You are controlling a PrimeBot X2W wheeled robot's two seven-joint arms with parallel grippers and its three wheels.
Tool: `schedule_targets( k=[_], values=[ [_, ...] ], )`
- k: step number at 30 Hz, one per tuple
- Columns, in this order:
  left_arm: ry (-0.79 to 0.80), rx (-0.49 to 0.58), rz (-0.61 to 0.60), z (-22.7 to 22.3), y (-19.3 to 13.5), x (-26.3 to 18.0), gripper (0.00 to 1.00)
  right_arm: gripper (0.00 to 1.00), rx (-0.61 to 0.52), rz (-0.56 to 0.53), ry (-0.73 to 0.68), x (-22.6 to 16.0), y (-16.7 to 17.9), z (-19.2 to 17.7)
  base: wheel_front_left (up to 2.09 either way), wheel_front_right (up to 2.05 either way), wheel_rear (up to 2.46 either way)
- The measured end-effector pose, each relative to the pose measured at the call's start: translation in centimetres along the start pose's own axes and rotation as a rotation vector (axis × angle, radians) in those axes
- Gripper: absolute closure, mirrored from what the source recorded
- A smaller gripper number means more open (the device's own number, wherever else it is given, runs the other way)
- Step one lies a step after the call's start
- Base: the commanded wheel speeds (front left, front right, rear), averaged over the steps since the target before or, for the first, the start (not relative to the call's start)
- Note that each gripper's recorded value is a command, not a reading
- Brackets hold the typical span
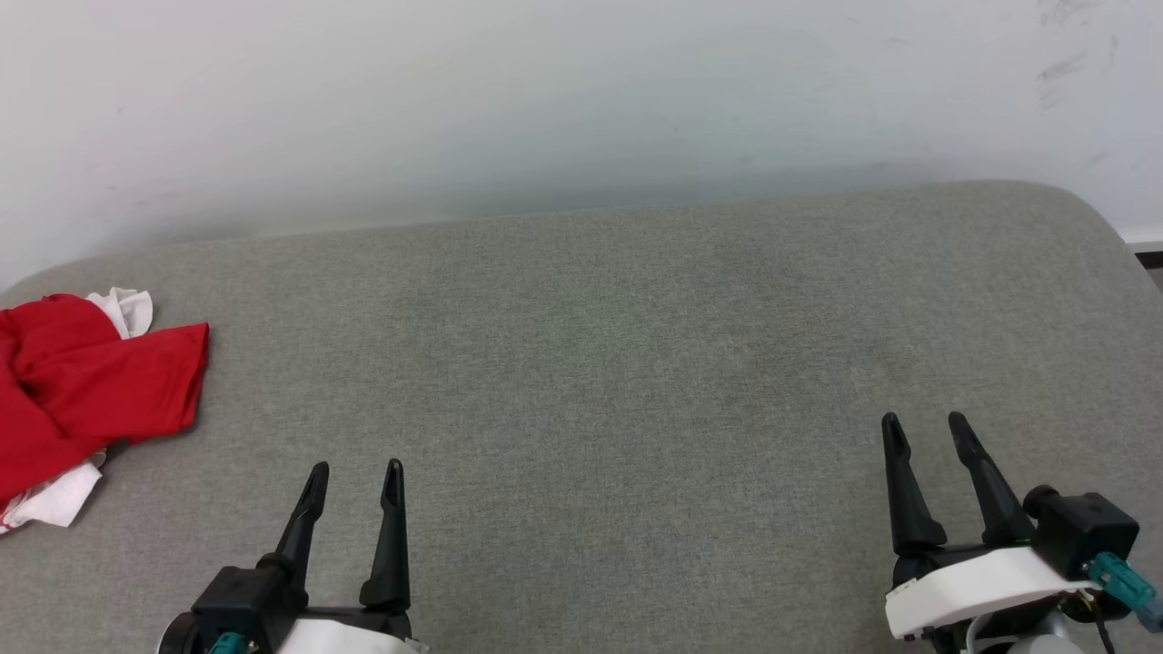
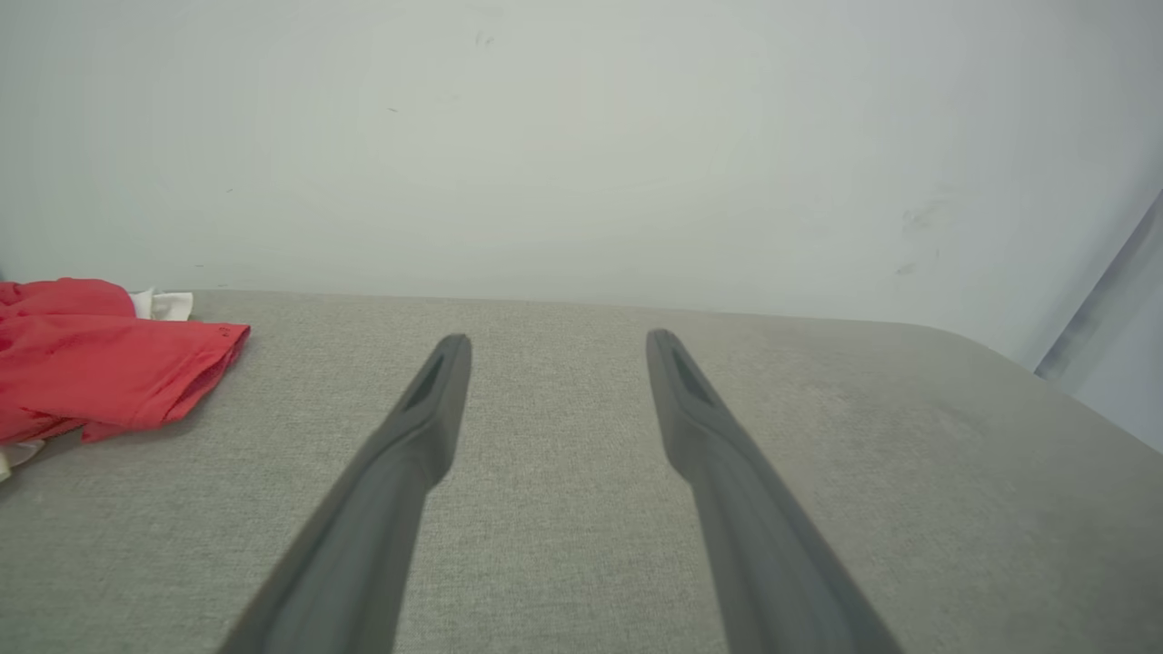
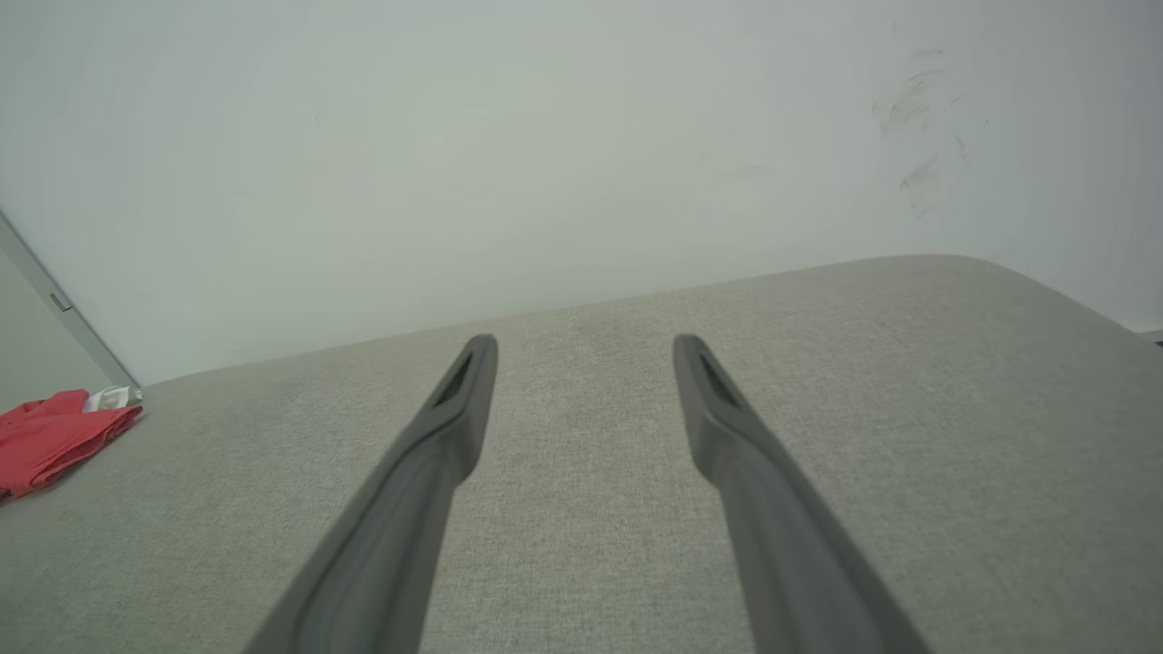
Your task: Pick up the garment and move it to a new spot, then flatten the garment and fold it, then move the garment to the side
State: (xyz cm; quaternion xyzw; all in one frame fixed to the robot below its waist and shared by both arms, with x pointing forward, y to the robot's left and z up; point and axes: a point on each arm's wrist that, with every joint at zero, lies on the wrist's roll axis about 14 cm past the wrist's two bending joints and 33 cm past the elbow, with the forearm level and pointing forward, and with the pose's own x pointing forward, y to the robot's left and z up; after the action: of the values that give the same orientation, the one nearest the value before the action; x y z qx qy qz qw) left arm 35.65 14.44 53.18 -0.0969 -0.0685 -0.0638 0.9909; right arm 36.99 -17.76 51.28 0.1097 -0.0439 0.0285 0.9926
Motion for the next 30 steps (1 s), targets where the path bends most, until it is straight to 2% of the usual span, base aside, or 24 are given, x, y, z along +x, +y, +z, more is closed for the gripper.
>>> schedule_targets(
  k=[11,23,30],
  values=[
    [0.009,0.063,-0.030,-0.6,0.0,0.0,0.00,0.00,-0.068,0.019,0.013,0.1,0.3,-0.7,0.00,0.00,0.00],
    [-0.006,0.079,-0.034,-0.3,0.1,-0.2,0.00,0.00,-0.113,0.042,0.006,0.1,0.8,-0.6,0.00,0.00,0.00],
    [-0.009,0.081,0.026,0.1,1.9,-1.1,0.00,0.00,-0.106,0.094,0.007,0.6,2.5,-0.8,0.00,0.00,0.00]
  ],
)
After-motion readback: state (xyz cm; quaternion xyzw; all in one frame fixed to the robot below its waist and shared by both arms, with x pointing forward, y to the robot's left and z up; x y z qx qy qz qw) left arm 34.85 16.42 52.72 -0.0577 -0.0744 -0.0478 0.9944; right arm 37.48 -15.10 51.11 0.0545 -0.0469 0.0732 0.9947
